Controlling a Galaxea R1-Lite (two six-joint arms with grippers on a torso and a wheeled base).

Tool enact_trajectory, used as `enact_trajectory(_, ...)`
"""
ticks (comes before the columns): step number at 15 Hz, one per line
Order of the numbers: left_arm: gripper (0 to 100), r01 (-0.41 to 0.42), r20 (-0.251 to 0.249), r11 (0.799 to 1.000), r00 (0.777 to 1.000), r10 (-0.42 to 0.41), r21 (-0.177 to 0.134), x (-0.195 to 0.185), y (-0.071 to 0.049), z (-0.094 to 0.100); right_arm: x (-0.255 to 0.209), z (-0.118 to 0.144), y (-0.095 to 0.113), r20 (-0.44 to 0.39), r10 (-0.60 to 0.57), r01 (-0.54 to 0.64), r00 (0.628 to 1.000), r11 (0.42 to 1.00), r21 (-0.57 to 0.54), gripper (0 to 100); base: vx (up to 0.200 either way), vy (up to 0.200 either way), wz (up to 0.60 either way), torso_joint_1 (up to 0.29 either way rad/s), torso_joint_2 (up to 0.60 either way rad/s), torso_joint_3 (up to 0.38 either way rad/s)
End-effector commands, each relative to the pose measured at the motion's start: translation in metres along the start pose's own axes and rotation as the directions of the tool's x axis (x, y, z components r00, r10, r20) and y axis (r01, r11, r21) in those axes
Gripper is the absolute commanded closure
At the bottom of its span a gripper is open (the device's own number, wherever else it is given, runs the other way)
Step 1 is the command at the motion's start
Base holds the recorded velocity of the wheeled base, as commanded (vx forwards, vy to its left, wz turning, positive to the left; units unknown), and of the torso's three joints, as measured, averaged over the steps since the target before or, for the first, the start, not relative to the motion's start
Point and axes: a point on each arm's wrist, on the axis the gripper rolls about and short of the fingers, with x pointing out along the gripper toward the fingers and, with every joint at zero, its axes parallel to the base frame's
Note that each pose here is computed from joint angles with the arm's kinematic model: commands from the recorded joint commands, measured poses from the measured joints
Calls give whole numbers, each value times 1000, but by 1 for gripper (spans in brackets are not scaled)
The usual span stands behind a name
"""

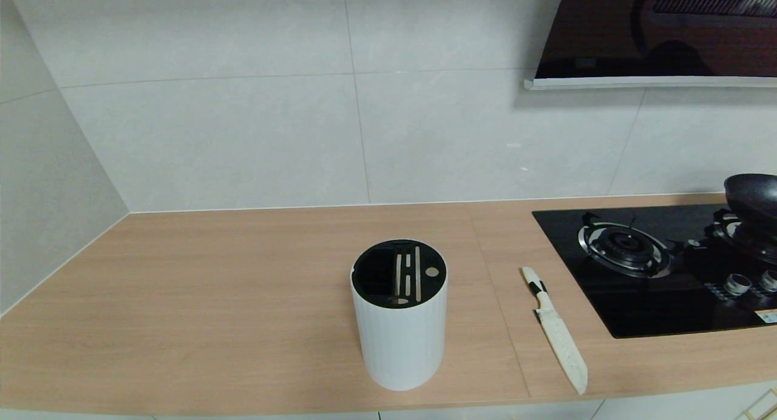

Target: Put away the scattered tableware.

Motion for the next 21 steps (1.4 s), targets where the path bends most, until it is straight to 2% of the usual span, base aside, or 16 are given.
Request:
enact_trajectory(1, 0, 0, 0, 1000, 1000, 0, 0, 0, 0, 0, 74, 34, -2, -327, 116, -107, 938, 993, 46, 0, 0, 0, 0, 0, 0, 0)
enact_trajectory(3, 0, 0, 0, 1000, 1000, 0, 0, 0, 0, 0, 109, 37, 0, -415, 137, -128, 900, 990, 51, 0, 0, 0, 0, 0, 0, 0)
enact_trajectory(5, 0, 0, 0, 1000, 1000, 0, 0, 0, 0, 0, 163, 33, 3, -510, 153, -139, 846, 988, 65, 0, 0, 0, 0, 0, 0, 0)
enact_trajectory(10, 0, 0, 0, 1000, 1000, 0, 0, 0, 0, 0, 262, -11, 16, -599, 168, -161, 783, 985, 65, 0, 0, 0, 0, 0, 0, 0)
enact_trajectory(15, 0, 0, 0, 1000, 1000, 0, 0, 0, 0, 0, 310, -58, 23, -613, 134, -140, 779, 989, 38, 0, 0, 0, 0, 0, 0, 0)
enact_trajectory(17, 0, 0, 0, 1000, 1000, 0, 0, 0, 0, 0, 321, -81, 29, -650, 121, -139, 751, 990, 24, 0, 0, 0, 0, 0, 0, 0)
enact_trajectory(19, 0, 0, 0, 1000, 1000, 0, 0, 0, 0, 0, 332, -102, 29, -669, 53, -95, 741, 995, -26, 0, 0, 0, 0, 0, 0, 0)
enact_trajectory(21, 0, 0, 0, 1000, 1000, 0, 0, 0, 0, 0, 338, -114, 29, -656, 25, -73, 754, 996, -45, 0, 0, 0, 0, 0, 0, 0)
